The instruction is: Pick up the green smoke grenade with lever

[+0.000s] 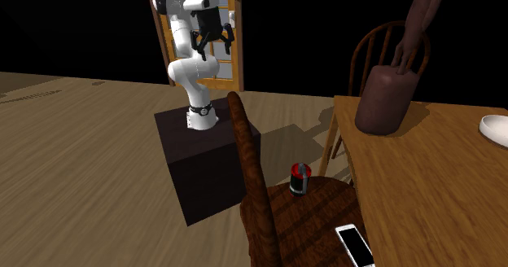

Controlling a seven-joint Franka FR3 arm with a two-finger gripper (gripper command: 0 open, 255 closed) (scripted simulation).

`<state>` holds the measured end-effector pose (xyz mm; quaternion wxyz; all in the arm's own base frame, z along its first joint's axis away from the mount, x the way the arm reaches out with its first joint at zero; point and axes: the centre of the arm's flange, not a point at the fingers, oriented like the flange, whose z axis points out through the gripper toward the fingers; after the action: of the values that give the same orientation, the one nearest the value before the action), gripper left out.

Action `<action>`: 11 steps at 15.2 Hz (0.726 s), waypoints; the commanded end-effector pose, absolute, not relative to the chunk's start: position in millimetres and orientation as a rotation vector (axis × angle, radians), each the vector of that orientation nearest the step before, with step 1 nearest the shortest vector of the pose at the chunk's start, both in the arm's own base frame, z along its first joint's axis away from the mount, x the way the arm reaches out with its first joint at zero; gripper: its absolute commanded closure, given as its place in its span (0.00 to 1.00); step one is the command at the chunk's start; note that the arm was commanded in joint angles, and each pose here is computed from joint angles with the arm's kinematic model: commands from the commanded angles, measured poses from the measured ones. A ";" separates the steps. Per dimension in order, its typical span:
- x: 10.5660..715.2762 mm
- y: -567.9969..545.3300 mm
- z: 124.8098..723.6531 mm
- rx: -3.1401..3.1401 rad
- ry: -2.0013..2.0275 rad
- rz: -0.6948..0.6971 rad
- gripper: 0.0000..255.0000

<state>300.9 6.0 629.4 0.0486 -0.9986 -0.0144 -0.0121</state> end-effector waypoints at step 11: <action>372.5 49.8 531.5 -3.062 -0.157 -0.112 0.00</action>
<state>363.4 43.6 541.7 0.0380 -0.9976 -0.0472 -0.0326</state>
